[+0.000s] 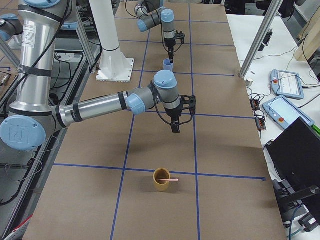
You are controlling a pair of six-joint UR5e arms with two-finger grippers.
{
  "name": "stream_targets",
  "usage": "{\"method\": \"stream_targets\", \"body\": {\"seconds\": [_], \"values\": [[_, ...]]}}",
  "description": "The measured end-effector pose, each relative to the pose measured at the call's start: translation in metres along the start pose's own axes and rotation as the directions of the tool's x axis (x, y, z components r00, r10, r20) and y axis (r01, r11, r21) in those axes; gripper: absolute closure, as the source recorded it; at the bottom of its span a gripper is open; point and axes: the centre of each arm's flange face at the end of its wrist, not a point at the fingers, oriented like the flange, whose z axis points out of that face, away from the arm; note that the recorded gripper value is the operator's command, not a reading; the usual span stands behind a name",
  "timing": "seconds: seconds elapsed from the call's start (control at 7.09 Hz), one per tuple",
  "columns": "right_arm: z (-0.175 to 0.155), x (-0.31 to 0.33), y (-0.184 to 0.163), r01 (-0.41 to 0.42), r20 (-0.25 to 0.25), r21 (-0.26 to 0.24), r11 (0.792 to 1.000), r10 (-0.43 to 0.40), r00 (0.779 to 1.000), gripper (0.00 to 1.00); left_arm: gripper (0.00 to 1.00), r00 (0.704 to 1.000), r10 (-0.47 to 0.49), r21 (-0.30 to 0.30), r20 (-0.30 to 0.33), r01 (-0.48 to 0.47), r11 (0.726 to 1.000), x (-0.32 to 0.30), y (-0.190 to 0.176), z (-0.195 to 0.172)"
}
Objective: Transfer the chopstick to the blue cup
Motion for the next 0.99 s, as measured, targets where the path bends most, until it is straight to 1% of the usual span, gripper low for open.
{"method": "stream_targets", "body": {"seconds": [0.14, 0.28, 0.42, 0.56, 0.71, 0.85, 0.99], "values": [[0.001, 0.000, 0.000, 0.000, -0.001, -0.001, 1.000, 0.000, 1.000, 0.00, 0.02, 0.999, 0.040, -0.006, -0.001, -0.040, 0.999, -0.037, -0.025, -0.030], [0.001, 0.001, 0.000, 0.003, -0.002, -0.002, 1.000, -0.003, 1.000, 0.00, 0.02, 0.995, 0.095, -0.013, 0.012, -0.095, 0.995, -0.089, -0.051, -0.055], [0.001, 0.003, 0.001, 0.008, -0.004, -0.002, 1.000, -0.008, 1.000, 0.00, 0.02, 0.985, 0.167, -0.021, 0.035, -0.166, 0.986, -0.155, -0.080, -0.073], [0.001, 0.007, 0.002, 0.017, -0.008, -0.003, 1.000, -0.017, 1.000, 0.00, 0.02, 0.964, 0.256, -0.033, 0.066, -0.254, 0.967, -0.233, -0.113, -0.090], [-0.001, 0.018, 0.005, 0.032, -0.017, -0.002, 0.999, -0.032, 0.999, 0.00, 0.02, 0.934, 0.343, -0.054, 0.101, -0.340, 0.939, -0.319, -0.142, -0.107], [-0.006, 0.036, 0.011, 0.034, -0.032, 0.001, 0.999, -0.034, 0.999, 0.00, 0.02, 0.895, 0.429, -0.091, 0.124, -0.421, 0.903, -0.414, -0.166, -0.124], [-0.012, 0.061, 0.020, 0.030, -0.053, 0.005, 1.000, -0.029, 0.998, 0.00, 0.02, 0.859, 0.498, -0.132, 0.120, -0.484, 0.865, -0.514, -0.186, -0.140]]}}
